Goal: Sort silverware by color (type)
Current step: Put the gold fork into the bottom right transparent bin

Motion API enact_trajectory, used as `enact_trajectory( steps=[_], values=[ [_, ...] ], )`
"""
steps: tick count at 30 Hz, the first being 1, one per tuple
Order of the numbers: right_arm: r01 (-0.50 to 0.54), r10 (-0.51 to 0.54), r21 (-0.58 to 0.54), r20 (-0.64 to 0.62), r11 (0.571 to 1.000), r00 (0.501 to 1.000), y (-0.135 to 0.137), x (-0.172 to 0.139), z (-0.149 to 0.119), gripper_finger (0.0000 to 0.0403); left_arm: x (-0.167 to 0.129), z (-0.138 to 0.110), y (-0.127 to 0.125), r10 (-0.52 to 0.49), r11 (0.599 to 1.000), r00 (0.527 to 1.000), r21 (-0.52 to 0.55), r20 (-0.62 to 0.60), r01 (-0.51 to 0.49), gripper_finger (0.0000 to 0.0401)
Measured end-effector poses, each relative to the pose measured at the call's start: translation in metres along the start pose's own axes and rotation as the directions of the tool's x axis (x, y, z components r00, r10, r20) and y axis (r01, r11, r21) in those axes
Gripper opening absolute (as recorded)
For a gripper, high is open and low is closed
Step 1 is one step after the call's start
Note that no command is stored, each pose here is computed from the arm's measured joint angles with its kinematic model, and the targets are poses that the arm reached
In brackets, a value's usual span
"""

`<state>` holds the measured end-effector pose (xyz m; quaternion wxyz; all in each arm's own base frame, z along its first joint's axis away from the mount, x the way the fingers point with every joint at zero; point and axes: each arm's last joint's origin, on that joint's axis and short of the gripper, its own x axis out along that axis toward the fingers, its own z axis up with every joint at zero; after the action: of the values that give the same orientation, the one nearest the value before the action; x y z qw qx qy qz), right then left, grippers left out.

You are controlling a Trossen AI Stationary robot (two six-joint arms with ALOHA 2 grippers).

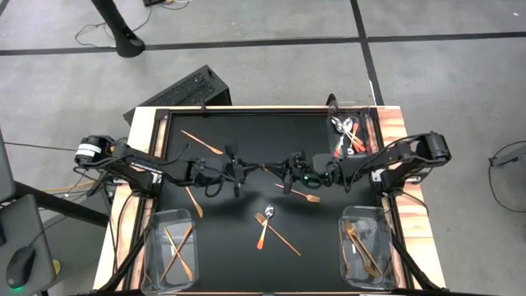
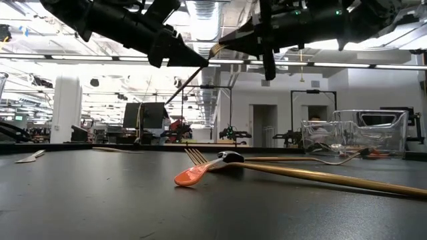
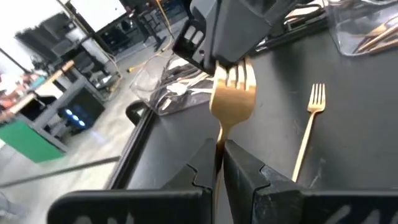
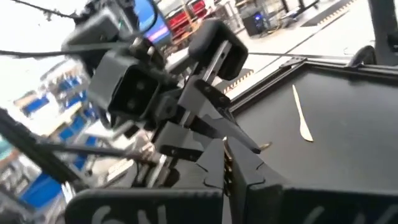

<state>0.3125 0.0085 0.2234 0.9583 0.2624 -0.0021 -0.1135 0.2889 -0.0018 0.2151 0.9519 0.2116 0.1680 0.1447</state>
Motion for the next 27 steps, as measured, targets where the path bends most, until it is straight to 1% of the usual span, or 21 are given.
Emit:
enact_trajectory(
  steps=[3,5,7,9,11,12,14,15,17,18,19,21,22,23,24,26,27],
  values=[
    [-0.065,0.064,-0.019,-0.068,0.998,0.996,-0.001,-0.003,0.005,0.0008,0.000,-0.003,-0.001,-0.015,0.999,0.999,-0.029,-0.040,0.013,0.0021],
    [-0.056,0.053,-0.017,-0.162,0.998,0.985,-0.004,-0.010,0.013,0.0006,-0.001,-0.009,-0.002,-0.016,0.999,0.995,-0.038,-0.102,0.013,0.0035],
    [-0.004,-0.001,-0.021,-0.261,1.000,0.965,-0.003,-0.018,0.025,0.0006,-0.002,-0.013,-0.005,-0.029,0.998,0.990,-0.052,-0.137,0.022,0.0050],
    [0.068,-0.082,-0.052,-0.364,0.996,0.928,0.000,-0.028,0.040,0.0006,-0.003,-0.014,-0.007,-0.048,0.997,0.987,-0.065,-0.150,0.039,0.0064],
    [0.136,-0.164,-0.094,-0.474,0.986,0.865,0.001,-0.043,0.055,0.0006,-0.004,-0.015,-0.011,-0.067,0.996,0.984,-0.071,-0.162,0.056,0.0075],
    [0.155,-0.186,-0.104,-0.513,0.983,0.838,0.004,-0.049,0.067,0.0006,-0.004,-0.015,-0.011,-0.069,0.996,0.984,-0.072,-0.163,0.058,0.0079],
    [0.161,-0.187,-0.097,-0.592,0.982,0.784,0.010,-0.062,0.089,0.0006,-0.005,-0.014,-0.013,-0.075,0.996,0.984,-0.069,-0.161,0.064,0.0084],
    [0.158,-0.172,-0.080,-0.644,0.984,0.746,0.012,-0.069,0.100,0.0006,-0.005,-0.014,-0.013,-0.075,0.995,0.984,-0.070,-0.160,0.065,0.0085],
    [0.122,-0.105,-0.026,-0.708,0.992,0.698,0.019,-0.079,0.123,0.0007,-0.006,-0.014,-0.014,-0.079,0.994,0.984,-0.081,-0.161,0.067,0.0086],
    [0.109,-0.081,-0.010,-0.740,0.994,0.668,0.022,-0.085,0.131,0.0007,-0.006,-0.014,-0.014,-0.087,0.993,0.984,-0.090,-0.158,0.073,0.0086],
    [0.099,-0.056,0.008,-0.779,0.995,0.624,0.025,-0.090,0.138,0.0007,-0.006,-0.014,-0.014,-0.095,0.992,0.983,-0.100,-0.156,0.080,0.0086],
    [0.068,0.016,0.065,-0.825,0.996,0.566,0.033,-0.100,0.151,0.0007,-0.006,-0.015,-0.014,-0.107,0.989,0.981,-0.118,-0.162,0.089,0.0086],
    [0.068,0.036,0.086,-0.844,0.994,0.536,0.036,-0.105,0.157,0.0007,-0.006,-0.015,-0.015,-0.111,0.988,0.981,-0.126,-0.162,0.091,0.0086],
    [0.072,0.060,0.110,-0.868,0.991,0.493,0.038,-0.110,0.160,0.0007,-0.006,-0.015,-0.015,-0.111,0.987,0.981,-0.132,-0.162,0.090,0.0086],
    [0.061,0.098,0.140,-0.888,0.988,0.450,0.041,-0.114,0.164,0.0007,-0.006,-0.015,-0.015,-0.112,0.986,0.980,-0.138,-0.164,0.090,0.0086],
    [0.041,0.165,0.195,-0.909,0.980,0.384,0.048,-0.124,0.169,0.0007,-0.006,-0.016,-0.015,-0.116,0.985,0.977,-0.144,-0.176,0.091,0.0086],
    [0.057,0.182,0.215,-0.919,0.975,0.349,0.050,-0.128,0.170,0.0007,-0.006,-0.016,-0.015,-0.117,0.985,0.977,-0.147,-0.179,0.091,0.0086]
  ],
)
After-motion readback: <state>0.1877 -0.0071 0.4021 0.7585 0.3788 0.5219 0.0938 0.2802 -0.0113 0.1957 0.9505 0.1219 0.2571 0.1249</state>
